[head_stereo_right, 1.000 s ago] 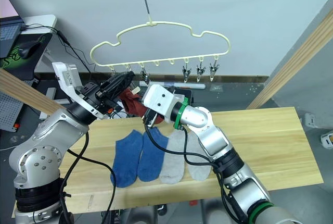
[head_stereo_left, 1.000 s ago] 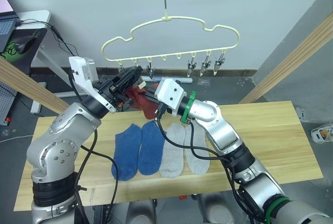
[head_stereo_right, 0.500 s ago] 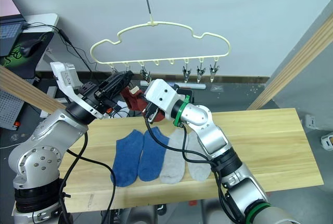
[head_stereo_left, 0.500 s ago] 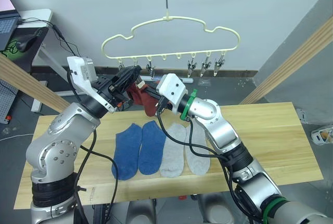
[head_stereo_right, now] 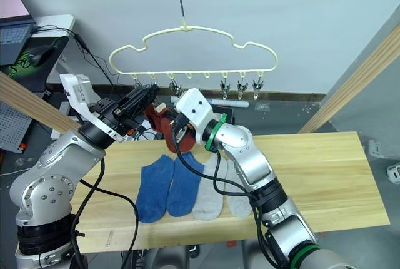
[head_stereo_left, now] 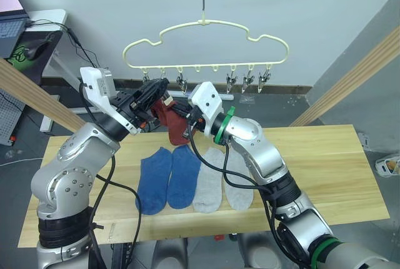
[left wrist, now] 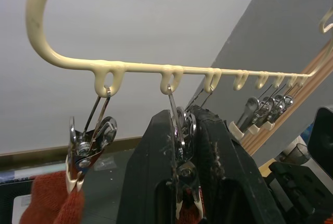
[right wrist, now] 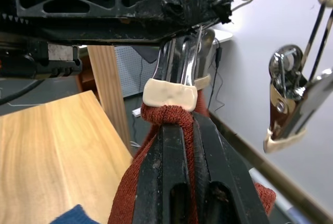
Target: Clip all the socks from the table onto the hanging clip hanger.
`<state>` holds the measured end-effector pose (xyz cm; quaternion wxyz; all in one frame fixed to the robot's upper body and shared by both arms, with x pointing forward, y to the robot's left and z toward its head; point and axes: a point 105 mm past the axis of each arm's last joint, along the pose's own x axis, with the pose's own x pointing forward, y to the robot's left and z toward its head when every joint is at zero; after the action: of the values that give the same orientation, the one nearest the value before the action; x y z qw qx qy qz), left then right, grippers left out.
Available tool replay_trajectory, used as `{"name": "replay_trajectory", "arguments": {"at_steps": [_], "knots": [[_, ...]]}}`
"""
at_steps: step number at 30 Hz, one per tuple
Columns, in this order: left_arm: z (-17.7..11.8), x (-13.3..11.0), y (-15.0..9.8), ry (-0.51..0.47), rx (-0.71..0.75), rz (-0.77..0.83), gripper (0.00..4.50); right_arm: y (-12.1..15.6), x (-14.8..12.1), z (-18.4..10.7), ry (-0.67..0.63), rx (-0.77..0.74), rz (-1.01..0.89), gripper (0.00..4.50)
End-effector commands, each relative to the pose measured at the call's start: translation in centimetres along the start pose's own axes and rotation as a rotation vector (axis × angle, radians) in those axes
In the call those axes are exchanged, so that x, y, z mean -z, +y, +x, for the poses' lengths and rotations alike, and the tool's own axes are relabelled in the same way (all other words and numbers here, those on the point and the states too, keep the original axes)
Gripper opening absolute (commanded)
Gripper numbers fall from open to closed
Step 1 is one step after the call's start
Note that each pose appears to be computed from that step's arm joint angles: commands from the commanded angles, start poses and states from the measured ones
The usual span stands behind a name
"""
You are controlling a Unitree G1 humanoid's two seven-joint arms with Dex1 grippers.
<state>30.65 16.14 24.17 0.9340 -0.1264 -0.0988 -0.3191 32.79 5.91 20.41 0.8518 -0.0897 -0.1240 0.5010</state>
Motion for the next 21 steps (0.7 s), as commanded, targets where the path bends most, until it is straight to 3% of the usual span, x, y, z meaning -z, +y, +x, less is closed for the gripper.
{"name": "replay_trajectory", "arguments": {"at_steps": [1,21], "knots": [[0.04,0.17,-0.78,0.012,0.034,0.013,0.24,0.32,-3.13,-0.02,-0.116,0.0,-0.004,0.0],[-0.29,0.44,-0.56,0.028,0.029,0.034,0.24,0.9,-3.17,0.65,-0.114,-0.031,-0.017,0.0]]}}
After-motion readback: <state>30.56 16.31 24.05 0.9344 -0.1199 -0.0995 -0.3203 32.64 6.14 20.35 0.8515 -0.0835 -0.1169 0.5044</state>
